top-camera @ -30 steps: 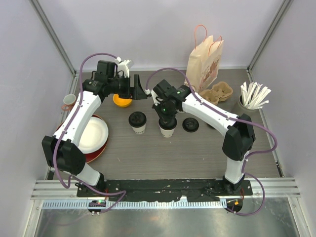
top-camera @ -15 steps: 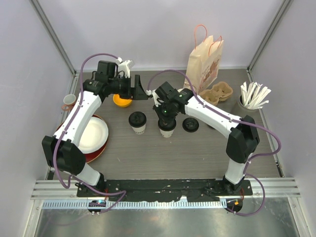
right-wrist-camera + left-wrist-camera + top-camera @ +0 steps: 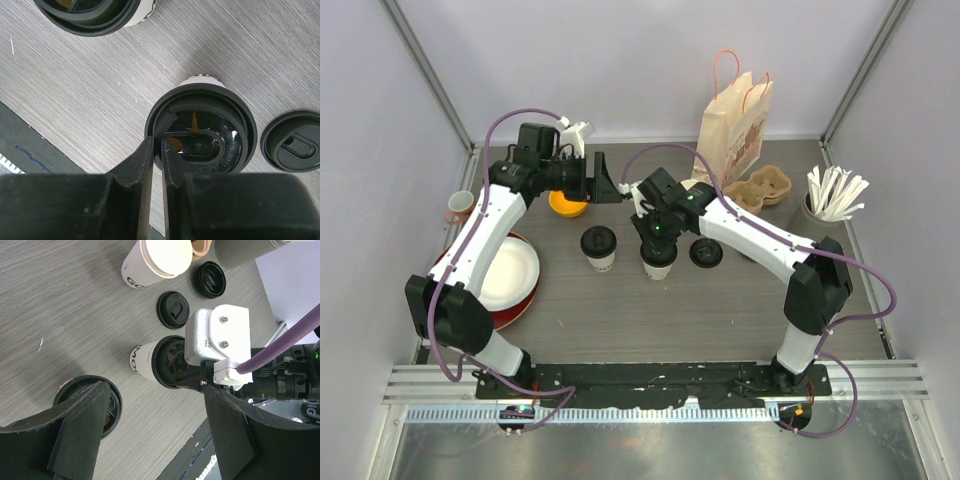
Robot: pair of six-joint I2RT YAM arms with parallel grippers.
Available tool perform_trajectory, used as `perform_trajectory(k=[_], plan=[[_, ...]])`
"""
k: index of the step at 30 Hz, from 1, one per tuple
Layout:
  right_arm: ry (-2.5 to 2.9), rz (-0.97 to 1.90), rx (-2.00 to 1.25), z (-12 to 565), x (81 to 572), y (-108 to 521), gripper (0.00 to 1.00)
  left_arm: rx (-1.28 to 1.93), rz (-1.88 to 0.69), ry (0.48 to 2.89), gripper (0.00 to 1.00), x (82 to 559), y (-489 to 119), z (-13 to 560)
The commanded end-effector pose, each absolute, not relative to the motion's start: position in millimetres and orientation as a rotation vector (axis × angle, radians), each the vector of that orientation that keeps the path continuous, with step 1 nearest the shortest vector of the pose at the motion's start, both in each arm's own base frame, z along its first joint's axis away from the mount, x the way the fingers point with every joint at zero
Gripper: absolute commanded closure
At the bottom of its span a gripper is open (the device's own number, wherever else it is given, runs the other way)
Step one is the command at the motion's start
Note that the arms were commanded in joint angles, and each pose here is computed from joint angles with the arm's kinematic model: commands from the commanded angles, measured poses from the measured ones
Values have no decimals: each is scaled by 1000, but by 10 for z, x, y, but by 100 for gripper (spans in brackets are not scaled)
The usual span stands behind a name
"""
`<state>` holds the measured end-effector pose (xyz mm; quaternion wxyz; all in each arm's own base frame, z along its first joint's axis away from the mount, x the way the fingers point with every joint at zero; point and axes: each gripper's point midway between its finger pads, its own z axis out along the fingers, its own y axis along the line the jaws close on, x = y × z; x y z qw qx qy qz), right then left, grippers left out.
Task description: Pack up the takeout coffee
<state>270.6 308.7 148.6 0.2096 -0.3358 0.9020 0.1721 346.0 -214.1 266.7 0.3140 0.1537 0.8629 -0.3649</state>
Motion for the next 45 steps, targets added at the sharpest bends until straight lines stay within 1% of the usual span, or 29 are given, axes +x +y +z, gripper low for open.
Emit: perform_trajectory(k=[1,2,5,10,11,15,18,19,20,21,22,25,27,29,31,32,36,40,45], plan=[[2399,522,-975,1857,2755,3209,81,387,-951,2236,20,3531,-2122,2724],[2395,521,-974,1871,2775,3209,79,388,-955,2237,20,3527,-2129,2722],[2384,525,-976,1924,2806,3225,76,385,-960,2242,20,3522,-2133,2707],[2375,550,-989,1961,2806,3271,76,384,-963,2246,20,3529,-2138,2693],[2378,547,-992,1958,2810,3264,73,382,-966,2249,20,3523,-2139,2687],[2356,545,-970,2082,2837,3266,68,369,-984,2258,21,3501,-2156,2680],[2331,545,-854,2298,2959,3146,65,364,-1011,2283,27,3383,-2246,2633],[2326,549,-806,2343,3018,3082,64,355,-1013,2300,33,3339,-2266,2593],[2288,588,-717,2521,3069,3030,64,368,-1020,2298,37,3269,-2329,2610],[2313,594,-677,2435,3077,2943,63,370,-1026,2301,40,3224,-2360,2605],[2322,592,-594,2438,3186,2772,62,353,-1036,2332,44,3166,-2388,2539],[2357,639,-451,2270,3224,2510,58,314,-1080,2410,46,3039,-2492,2363],[2381,670,-407,2124,3163,2423,53,301,-1089,2460,45,2990,-2548,2226],[2374,702,-377,2076,3177,2382,48,297,-1081,2505,42,2931,-2593,2101],[2391,753,-346,1965,3123,2367,47,289,-1058,2547,39,2915,-2614,1956],[2371,766,-317,1966,3188,2338,46,271,-1051,2562,39,2914,-2623,1909],[2383,853,-271,1798,3153,2346,45,219,-1031,2591,42,2964,-2625,1745],[2383,889,-249,1729,3161,2373,47,177,-1024,2619,51,3000,-2636,1610],[2372,954,-245,1683,3150,2445,47,135,-1052,2676,53,3002,-2686,1436]])
